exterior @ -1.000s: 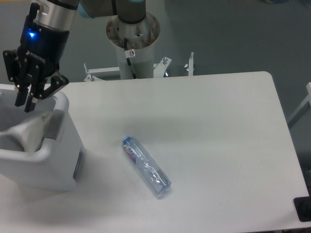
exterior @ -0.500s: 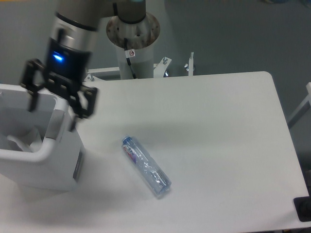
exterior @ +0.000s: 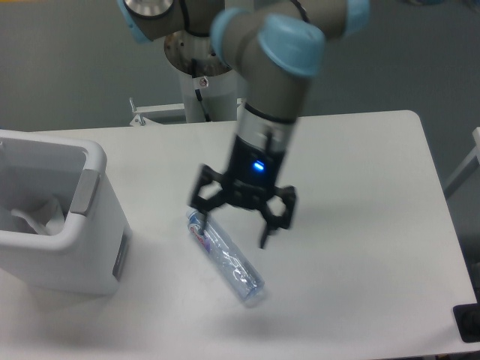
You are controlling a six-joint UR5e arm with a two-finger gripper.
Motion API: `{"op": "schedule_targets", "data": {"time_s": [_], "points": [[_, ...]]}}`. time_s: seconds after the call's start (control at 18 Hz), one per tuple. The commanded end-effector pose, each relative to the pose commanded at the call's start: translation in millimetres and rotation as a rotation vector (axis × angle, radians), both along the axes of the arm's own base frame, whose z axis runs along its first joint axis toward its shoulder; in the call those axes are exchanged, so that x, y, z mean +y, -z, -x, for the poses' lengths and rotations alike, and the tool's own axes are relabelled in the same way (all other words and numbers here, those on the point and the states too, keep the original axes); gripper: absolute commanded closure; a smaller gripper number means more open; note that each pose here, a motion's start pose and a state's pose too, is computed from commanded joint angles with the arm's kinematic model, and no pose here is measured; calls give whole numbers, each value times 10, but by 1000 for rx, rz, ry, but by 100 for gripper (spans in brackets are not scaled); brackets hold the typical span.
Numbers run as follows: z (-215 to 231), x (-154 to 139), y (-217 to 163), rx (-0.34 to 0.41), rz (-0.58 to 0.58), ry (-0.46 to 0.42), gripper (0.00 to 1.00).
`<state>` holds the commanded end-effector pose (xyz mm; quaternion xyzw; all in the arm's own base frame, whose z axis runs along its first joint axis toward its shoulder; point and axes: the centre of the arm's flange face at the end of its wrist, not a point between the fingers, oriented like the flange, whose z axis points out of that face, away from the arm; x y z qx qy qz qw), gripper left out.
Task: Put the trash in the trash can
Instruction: 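Move the open gripper back over the clear water bottle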
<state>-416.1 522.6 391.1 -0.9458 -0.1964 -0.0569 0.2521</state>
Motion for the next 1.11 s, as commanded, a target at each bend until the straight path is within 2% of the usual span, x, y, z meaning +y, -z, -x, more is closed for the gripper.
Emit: {"op": "schedule_targets", "data": {"time_s": [0.17,1.11], "points": [[98,2,259,10,78,-20,0],[-32,28,783,-74,151,-20,0]]}}
